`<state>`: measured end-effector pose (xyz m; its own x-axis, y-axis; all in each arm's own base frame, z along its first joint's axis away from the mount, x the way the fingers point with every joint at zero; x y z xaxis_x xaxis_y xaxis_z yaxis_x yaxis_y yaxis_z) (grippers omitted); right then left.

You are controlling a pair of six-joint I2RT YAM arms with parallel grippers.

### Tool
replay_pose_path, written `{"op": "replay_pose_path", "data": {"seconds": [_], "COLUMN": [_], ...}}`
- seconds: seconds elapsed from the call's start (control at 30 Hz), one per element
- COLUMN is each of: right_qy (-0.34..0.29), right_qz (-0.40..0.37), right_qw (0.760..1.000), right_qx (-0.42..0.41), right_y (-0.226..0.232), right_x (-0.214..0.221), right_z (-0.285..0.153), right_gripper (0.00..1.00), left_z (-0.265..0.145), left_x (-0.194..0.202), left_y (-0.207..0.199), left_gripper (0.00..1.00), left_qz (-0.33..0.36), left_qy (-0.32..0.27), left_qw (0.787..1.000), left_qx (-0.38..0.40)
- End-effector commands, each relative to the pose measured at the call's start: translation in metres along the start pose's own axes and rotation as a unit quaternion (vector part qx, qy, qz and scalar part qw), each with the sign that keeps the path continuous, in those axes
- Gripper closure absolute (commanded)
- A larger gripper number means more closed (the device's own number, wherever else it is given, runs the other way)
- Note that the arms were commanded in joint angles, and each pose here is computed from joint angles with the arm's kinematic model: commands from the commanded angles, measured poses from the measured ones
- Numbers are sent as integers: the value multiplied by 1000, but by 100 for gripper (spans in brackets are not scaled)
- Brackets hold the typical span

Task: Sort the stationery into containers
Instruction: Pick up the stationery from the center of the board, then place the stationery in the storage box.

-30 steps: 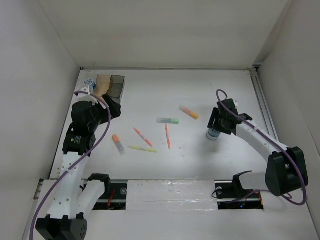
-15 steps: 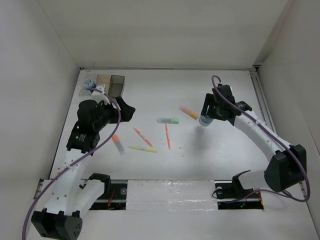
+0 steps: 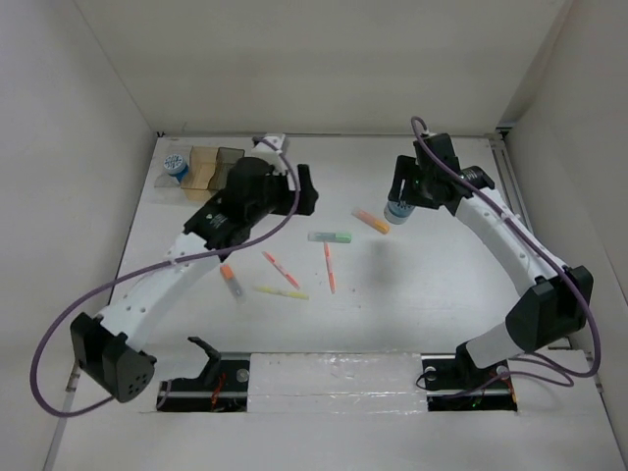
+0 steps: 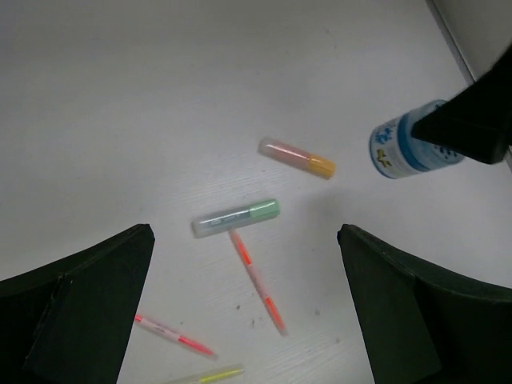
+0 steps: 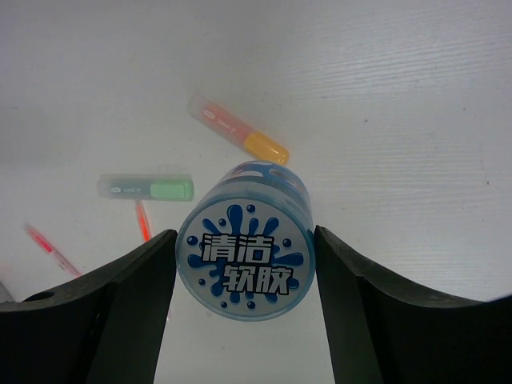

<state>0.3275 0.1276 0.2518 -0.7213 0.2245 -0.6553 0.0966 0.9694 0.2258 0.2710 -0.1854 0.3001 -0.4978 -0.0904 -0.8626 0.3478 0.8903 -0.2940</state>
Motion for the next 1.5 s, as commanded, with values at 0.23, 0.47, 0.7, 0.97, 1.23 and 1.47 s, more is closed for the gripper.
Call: {"op": "replay_pose_path", "data": {"seconds": [0.23, 0.47, 0.7, 0.97, 1.23, 1.47], "right_qy": [-13, -14, -7, -1, 6, -1], "right_qz": [-18, -18, -32, -40, -46, -48], "right_qw": [999, 993, 986, 981, 975, 970], "right_qx": [-45, -114, -162, -189, -217, -238], "right_y": [15, 23, 43, 69, 89, 106], "right_x": [-37, -28, -7, 11, 22, 28], "right_z": [-23, -47, -65, -79, -87, -103], "right_gripper": [100, 100, 100, 100, 100, 100], "left_z": [9, 1, -6, -6, -2, 4], "left_x": [24, 65, 66, 60, 71, 76], "left_y": [-101, -97, -94, -117, -121, -119], "left_gripper": [0, 0, 0, 0, 0, 0], "left_qz": [103, 168, 185, 198, 213, 215], "left_qy": [-178, -253, -307, -305, -283, -275], "left_qw": [978, 950, 928, 918, 917, 921], "left_qx": [36, 74, 99, 160, 185, 173]}}
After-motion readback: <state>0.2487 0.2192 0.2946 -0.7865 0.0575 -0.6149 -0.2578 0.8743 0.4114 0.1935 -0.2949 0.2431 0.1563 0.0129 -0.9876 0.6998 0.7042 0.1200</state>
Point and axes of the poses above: each gripper's point midway between its finger pads, its own z axis out along the fingers, its own y axis along the line the jaws close on, x = y × z, the point moved 6 cm from there along -z, back along the fingers, and after that the axes turned 1 degree about z, right-handed, at the moved point
